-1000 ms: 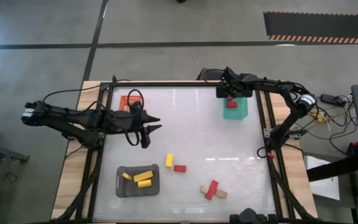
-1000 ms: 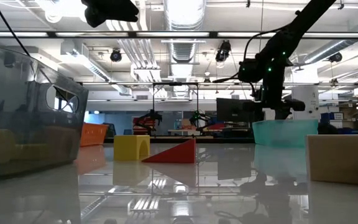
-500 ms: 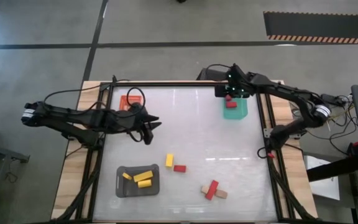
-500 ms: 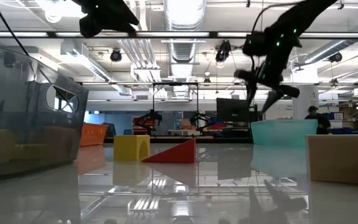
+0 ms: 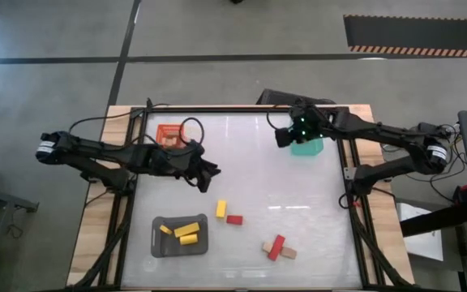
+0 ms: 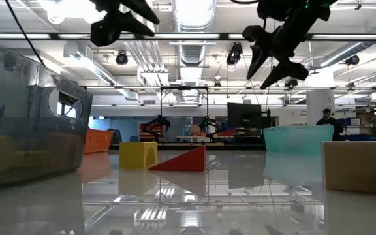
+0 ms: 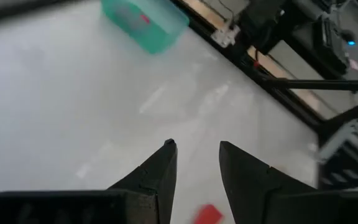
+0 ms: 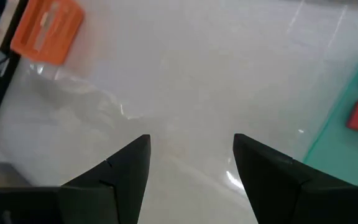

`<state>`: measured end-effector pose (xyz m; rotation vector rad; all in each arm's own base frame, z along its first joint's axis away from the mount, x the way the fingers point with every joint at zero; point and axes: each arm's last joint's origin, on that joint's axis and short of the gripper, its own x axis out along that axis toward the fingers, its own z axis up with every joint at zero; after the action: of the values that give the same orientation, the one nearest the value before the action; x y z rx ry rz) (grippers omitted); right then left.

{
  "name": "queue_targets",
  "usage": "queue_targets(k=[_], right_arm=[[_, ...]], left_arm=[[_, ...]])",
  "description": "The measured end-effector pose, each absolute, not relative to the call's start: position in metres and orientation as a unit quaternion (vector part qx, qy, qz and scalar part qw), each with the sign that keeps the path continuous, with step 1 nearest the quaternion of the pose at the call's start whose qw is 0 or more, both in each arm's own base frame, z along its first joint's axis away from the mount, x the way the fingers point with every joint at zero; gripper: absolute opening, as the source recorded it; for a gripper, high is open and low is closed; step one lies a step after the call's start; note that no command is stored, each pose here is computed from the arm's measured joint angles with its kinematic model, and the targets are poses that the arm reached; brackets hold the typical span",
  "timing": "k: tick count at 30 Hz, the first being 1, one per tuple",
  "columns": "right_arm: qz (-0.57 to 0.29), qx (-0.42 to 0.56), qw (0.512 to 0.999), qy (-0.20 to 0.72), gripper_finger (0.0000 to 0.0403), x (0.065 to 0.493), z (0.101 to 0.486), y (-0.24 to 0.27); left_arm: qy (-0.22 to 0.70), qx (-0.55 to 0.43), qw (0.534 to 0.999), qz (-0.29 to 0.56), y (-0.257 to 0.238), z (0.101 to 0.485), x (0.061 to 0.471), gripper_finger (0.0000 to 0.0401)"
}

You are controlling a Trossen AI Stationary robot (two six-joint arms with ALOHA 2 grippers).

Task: Sort & place blocks by color
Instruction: Put the red block into the green bin

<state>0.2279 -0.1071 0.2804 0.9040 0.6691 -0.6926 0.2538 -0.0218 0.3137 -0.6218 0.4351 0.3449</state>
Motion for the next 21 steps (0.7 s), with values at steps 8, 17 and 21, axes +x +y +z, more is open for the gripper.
queue_targets(k=[8,17,21], right_arm=[[-0.302,0.385,0.804,0.339,0.0219,0.229,0.279,-0.097],[-0.288,0.354,0.813,0.362,0.0219,0.228,0.278,-0.095],[-0.284,0.346,0.811,0.377,0.0219,0.227,0.277,-0.093]], left_arm=[[0.266,-0.429,0.856,0.113,-0.032,0.309,0.286,0.0098],[0.338,-0.546,0.761,0.097,-0.044,0.29,0.304,0.0033],[0.362,-0.559,0.738,0.111,-0.051,0.284,0.306,0.0005]])
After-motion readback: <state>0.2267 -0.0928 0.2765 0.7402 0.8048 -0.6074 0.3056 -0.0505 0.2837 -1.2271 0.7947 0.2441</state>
